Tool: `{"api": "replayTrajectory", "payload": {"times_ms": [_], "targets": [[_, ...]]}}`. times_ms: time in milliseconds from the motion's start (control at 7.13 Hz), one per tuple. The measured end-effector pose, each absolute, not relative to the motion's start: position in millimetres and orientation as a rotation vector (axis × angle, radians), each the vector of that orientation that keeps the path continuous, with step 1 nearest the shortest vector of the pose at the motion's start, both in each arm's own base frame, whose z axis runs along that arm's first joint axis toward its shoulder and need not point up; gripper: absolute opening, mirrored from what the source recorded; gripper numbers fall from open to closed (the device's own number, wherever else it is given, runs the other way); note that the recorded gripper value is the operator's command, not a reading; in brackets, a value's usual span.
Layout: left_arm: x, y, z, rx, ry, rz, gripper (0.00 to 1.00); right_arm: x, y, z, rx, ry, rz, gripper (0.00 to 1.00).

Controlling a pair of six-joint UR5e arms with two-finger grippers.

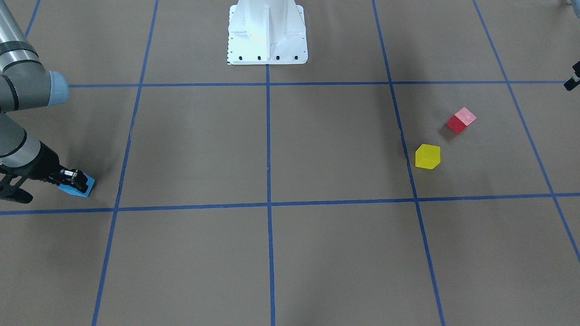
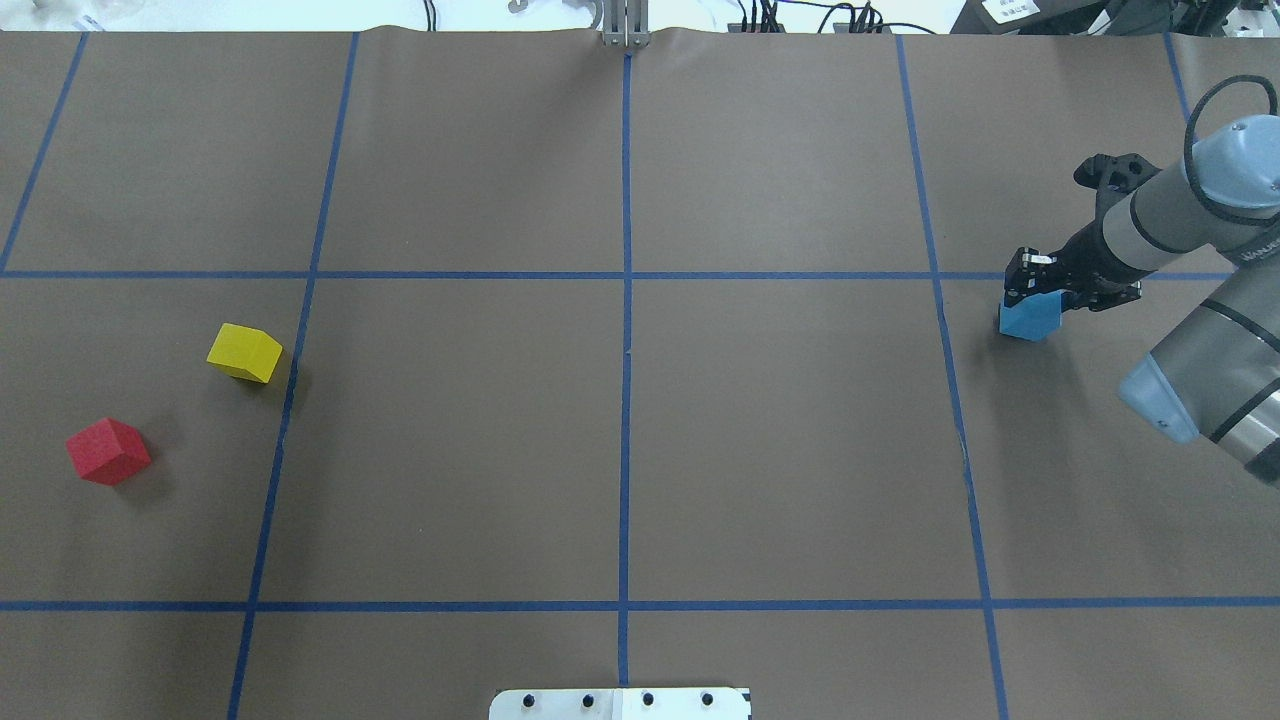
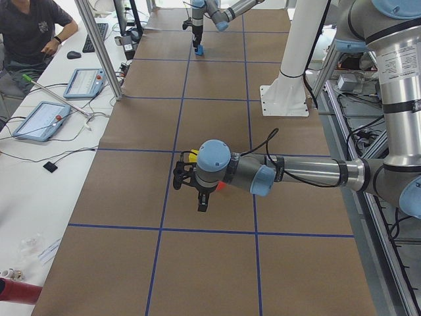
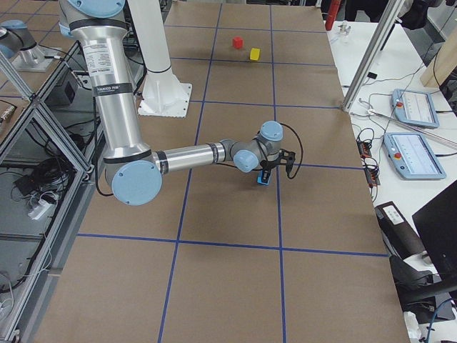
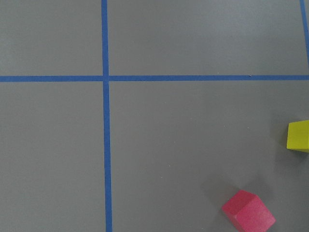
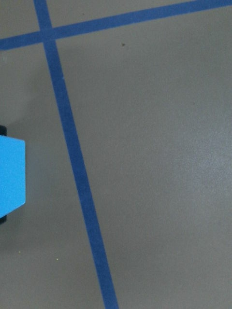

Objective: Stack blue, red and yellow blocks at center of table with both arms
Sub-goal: 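Carry the blue cube with the right gripper to the table center and set it down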

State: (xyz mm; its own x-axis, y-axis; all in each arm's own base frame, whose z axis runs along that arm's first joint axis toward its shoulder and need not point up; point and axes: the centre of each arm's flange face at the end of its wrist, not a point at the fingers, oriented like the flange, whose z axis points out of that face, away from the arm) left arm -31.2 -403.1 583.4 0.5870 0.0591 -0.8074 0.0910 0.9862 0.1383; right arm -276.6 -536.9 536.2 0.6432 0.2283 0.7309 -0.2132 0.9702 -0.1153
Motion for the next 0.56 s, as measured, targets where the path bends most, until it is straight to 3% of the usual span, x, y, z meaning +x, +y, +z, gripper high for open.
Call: {"api": "replayTrajectory", "payload": {"times_ms": [561], "targets": [[-31, -403, 581, 0.176, 0.945, -0.016, 0.99, -388, -542, 384, 0.002, -0.935, 0.245, 0.0]]}}
